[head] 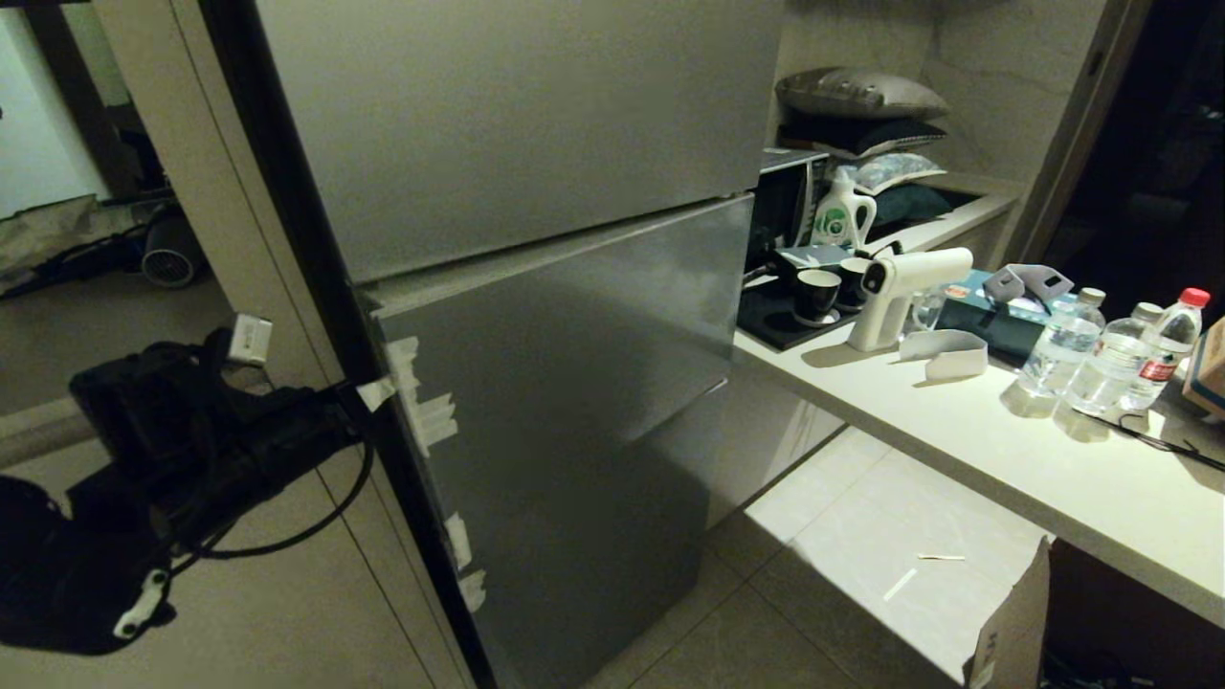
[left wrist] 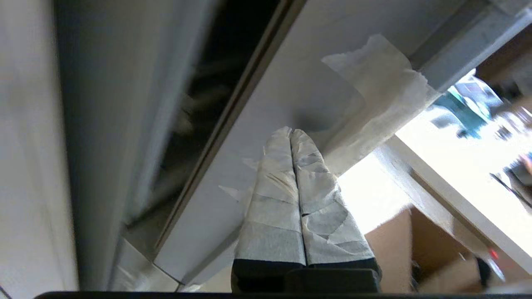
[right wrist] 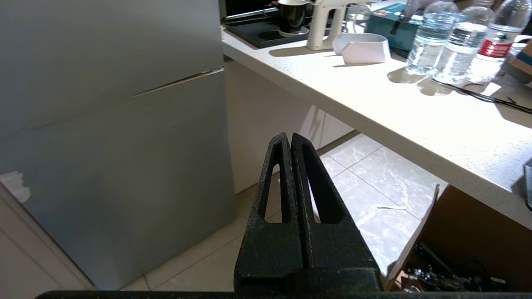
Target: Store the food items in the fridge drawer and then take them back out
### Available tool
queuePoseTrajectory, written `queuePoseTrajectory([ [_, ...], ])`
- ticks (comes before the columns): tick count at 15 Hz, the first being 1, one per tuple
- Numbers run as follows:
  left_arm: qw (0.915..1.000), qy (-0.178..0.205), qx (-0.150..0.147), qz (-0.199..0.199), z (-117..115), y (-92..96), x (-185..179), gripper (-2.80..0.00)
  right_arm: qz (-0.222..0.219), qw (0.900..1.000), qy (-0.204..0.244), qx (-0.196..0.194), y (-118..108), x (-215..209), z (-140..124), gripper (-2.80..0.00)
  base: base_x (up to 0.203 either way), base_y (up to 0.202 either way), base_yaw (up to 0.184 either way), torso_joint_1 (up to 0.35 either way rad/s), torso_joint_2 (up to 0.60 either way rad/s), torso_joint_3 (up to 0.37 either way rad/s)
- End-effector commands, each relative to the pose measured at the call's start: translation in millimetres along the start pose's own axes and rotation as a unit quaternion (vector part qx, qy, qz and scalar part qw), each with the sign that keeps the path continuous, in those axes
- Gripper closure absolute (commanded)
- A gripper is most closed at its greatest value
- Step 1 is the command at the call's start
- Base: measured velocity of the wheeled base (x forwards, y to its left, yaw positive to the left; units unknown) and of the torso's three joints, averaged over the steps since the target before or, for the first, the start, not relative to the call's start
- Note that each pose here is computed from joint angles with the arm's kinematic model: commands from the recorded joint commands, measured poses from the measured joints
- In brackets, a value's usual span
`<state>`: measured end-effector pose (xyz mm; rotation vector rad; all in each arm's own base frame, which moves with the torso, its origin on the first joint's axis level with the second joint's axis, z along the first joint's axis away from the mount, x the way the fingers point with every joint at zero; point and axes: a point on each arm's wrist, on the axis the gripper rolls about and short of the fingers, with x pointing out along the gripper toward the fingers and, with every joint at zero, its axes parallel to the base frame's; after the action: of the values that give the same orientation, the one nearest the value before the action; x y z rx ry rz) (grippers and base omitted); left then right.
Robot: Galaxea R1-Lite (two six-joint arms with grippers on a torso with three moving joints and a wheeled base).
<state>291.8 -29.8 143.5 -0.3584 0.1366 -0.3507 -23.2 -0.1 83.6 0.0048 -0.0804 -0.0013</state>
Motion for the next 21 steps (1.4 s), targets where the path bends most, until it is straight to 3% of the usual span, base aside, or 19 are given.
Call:
queuePoseTrajectory([
  [1,0.9994,-0.003,0.006,-0.035,0.4,-25.4,-18.8,0.0,0.0,1.0,0.015,0.0,0.0,1.7,-8.6,0.0,0.0,0.0,0.0,0.0,0.0,0.0],
  [9,0.9893,0.044,0.018,-0.138,-27.7,-87.7,-58.7,0.0,0.0,1.0,0.015,0.0,0.0,1.7,-8.6,0.0,0.0,0.0,0.0,0.0,0.0,0.0],
  [13,0.9847,0.037,0.02,-0.169,-28.7,-98.2,-95.0,0.0,0.0,1.0,0.015,0.0,0.0,1.7,-8.6,0.0,0.0,0.0,0.0,0.0,0.0,0.0],
  [16,0.983,-0.039,0.028,-0.177,-4.3,-103.8,-127.0,0.0,0.0,1.0,0.015,0.0,0.0,1.7,-8.6,0.0,0.0,0.0,0.0,0.0,0.0,0.0],
  [18,0.9814,-0.103,0.061,-0.15,23.0,-109.9,-151.7,0.0,0.0,1.0,0.015,0.0,0.0,1.7,-8.6,0.0,0.0,0.0,0.0,0.0,0.0,0.0],
  [20,0.9798,-0.119,0.107,-0.12,42.3,-112.4,-187.1,0.0,0.0,1.0,0.015,0.0,0.0,1.7,-8.6,0.0,0.0,0.0,0.0,0.0,0.0,0.0],
  [21,0.9807,-0.102,0.131,-0.104,43.8,-110.4,-207.7,0.0,0.0,1.0,0.015,0.0,0.0,1.7,-8.6,0.0,0.0,0.0,0.0,0.0,0.0,0.0],
])
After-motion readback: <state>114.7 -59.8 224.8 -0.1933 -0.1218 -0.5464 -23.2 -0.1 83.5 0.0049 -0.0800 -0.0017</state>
